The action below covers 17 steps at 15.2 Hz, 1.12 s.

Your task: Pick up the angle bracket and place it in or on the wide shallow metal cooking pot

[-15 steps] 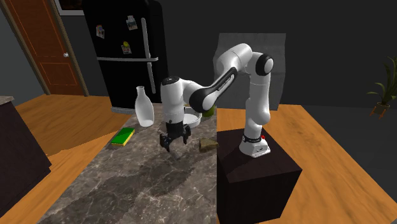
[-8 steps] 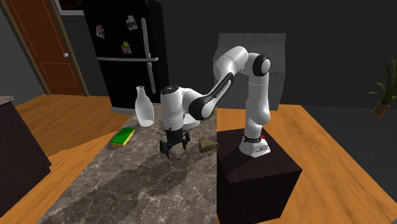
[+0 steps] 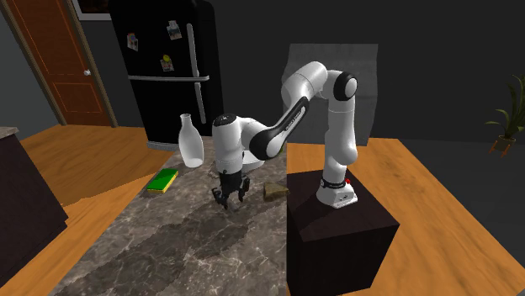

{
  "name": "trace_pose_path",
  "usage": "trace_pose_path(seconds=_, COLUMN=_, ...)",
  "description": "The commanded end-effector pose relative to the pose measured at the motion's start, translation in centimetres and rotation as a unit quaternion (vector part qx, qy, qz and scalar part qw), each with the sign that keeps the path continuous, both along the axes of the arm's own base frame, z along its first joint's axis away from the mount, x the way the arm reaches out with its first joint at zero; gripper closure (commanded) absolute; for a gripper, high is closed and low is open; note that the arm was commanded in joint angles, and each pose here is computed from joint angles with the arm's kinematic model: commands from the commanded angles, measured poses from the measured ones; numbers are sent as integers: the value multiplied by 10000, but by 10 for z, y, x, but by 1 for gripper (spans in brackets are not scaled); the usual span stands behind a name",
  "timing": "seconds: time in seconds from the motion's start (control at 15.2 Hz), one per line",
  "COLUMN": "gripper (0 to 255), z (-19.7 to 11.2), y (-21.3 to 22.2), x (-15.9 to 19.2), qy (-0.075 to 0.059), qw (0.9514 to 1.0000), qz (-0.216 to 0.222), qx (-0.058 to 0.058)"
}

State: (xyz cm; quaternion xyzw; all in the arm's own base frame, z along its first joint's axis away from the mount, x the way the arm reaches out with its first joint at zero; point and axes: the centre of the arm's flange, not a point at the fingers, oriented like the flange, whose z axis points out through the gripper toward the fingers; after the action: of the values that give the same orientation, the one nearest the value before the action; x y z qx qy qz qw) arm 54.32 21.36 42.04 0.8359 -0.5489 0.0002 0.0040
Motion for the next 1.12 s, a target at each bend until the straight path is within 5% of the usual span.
trace_pose_path(seconds=0.0, gripper=255, z=0, y=0, x=0, qy=0, qw=10000, qz=0, qx=0)
trace_pose_path(seconds=0.53, gripper=255, z=0, y=0, x=0, qy=-3, qw=10000, qz=1, qx=1)
trace_pose_path(seconds=0.59, gripper=0, z=0, y=0, x=0, qy=-3, qw=10000, qz=1, qx=1)
trace_pose_path(seconds=1.06, gripper=0, z=29, y=49, x=-38, qy=-87, qw=9986, qz=-384, qx=362)
